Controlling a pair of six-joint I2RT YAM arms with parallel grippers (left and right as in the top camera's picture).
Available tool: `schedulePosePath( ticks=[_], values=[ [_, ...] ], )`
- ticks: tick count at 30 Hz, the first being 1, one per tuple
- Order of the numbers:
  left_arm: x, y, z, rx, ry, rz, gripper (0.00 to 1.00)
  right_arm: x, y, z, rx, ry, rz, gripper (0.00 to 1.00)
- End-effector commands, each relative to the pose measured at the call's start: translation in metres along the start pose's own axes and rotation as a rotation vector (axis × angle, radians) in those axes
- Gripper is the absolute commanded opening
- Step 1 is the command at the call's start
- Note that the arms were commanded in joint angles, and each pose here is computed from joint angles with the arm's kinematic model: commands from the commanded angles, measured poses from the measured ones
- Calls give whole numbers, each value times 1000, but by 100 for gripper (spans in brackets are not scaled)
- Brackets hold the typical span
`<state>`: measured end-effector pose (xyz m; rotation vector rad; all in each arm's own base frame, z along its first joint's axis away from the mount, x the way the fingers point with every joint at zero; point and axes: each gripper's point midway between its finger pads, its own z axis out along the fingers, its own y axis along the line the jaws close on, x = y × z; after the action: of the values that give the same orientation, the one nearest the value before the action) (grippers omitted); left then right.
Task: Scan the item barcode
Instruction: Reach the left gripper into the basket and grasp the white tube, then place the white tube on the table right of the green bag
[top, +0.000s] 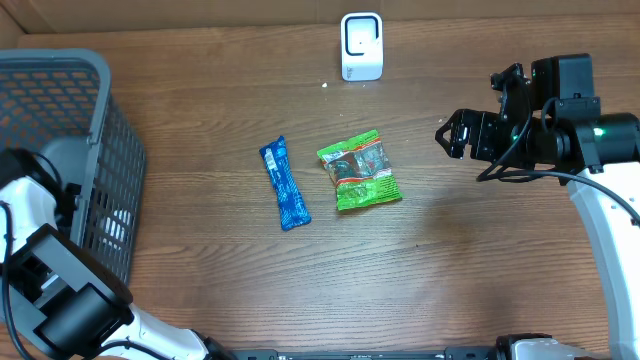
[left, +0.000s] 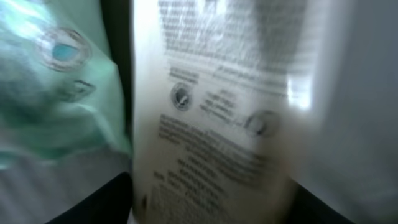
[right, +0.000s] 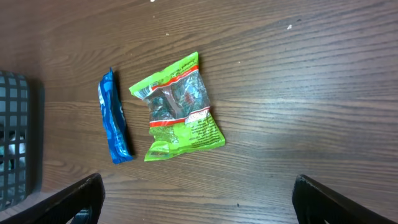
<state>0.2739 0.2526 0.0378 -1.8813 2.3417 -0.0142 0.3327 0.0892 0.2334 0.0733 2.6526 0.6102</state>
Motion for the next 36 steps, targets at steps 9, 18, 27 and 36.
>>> schedulePosePath(
  ticks=[9,18,27,36],
  values=[
    [6,3,13,5,-7,-19,4,1,1,-2,3,1,-10,97],
    [-1,-42,-23,202,33,112,4,2,1,-2,4,5,-8,97],
    [-25,-104,-149,341,-101,317,4,2,1,-2,4,4,-9,97],
    [17,-156,-310,462,-351,564,4,2,1,-2,4,5,-9,97]
  ],
)
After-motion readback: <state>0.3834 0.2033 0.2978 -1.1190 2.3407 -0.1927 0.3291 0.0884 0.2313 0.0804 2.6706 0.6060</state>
